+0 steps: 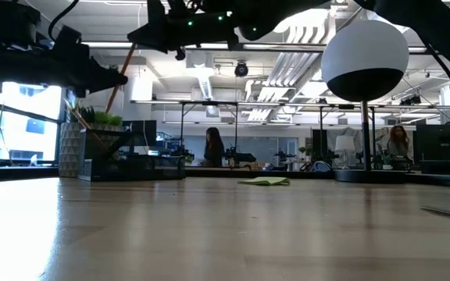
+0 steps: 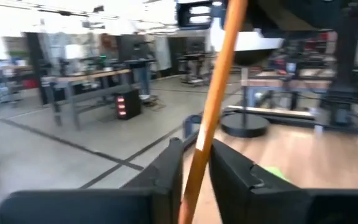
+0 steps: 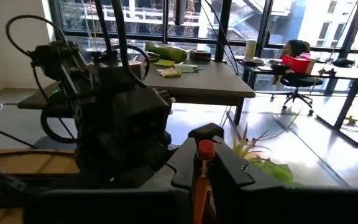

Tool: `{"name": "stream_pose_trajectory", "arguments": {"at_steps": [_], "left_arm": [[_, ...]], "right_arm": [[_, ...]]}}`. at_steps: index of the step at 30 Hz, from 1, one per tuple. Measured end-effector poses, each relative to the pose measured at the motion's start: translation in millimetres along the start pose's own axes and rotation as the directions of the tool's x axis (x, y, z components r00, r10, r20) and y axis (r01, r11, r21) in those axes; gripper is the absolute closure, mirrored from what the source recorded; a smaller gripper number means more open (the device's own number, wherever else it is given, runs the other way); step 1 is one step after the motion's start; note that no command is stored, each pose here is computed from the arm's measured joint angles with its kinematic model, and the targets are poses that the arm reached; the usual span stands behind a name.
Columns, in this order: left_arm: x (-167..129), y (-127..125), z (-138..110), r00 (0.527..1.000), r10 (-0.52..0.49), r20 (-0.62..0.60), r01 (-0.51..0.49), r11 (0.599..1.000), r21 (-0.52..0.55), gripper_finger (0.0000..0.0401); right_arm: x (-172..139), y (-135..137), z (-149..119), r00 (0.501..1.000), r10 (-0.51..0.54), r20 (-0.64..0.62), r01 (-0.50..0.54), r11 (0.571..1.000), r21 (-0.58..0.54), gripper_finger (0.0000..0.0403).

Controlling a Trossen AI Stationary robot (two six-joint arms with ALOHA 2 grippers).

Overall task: Pick and place office supplies into organizer
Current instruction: Put the yellow pencil into the desk organizer

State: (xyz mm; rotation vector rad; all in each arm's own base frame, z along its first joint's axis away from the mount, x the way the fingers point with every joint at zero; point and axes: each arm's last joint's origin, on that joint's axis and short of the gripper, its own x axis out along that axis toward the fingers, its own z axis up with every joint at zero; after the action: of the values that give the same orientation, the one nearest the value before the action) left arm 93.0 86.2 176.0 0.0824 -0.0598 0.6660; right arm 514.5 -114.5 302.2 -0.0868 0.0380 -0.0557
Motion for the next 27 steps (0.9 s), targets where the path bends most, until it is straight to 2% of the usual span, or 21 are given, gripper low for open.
{"name": "stream_pose_trajectory", "arguments": {"at_steps": [7,15,21,25,27], "left_arm": [[2,3,5,0.995,0.096,-0.013,-0.096,0.995,0.0,0.0242],[8,7,29,0.976,0.149,-0.159,-0.143,0.989,0.049,0.0145],[9,7,49,0.984,0.103,-0.145,-0.099,0.995,0.031,0.0125],[7,7,60,0.983,0.092,-0.158,-0.088,0.996,0.028,0.0138],[5,7,67,0.986,0.093,-0.141,-0.09,0.996,0.028,0.0149]], "right_arm": [[2,-5,-5,0.998,-0.064,-0.013,0.064,0.998,-0.018,0.0396],[3,-16,-11,0.99,-0.138,-0.011,0.138,0.99,-0.017,0.0398],[10,-27,-35,0.992,-0.126,-0.032,0.128,0.989,0.07,0.0398],[16,-30,-59,0.991,-0.109,-0.076,0.117,0.988,0.105,0.0398],[17,-30,-62,0.991,-0.108,-0.082,0.117,0.988,0.106,0.0398]]}}
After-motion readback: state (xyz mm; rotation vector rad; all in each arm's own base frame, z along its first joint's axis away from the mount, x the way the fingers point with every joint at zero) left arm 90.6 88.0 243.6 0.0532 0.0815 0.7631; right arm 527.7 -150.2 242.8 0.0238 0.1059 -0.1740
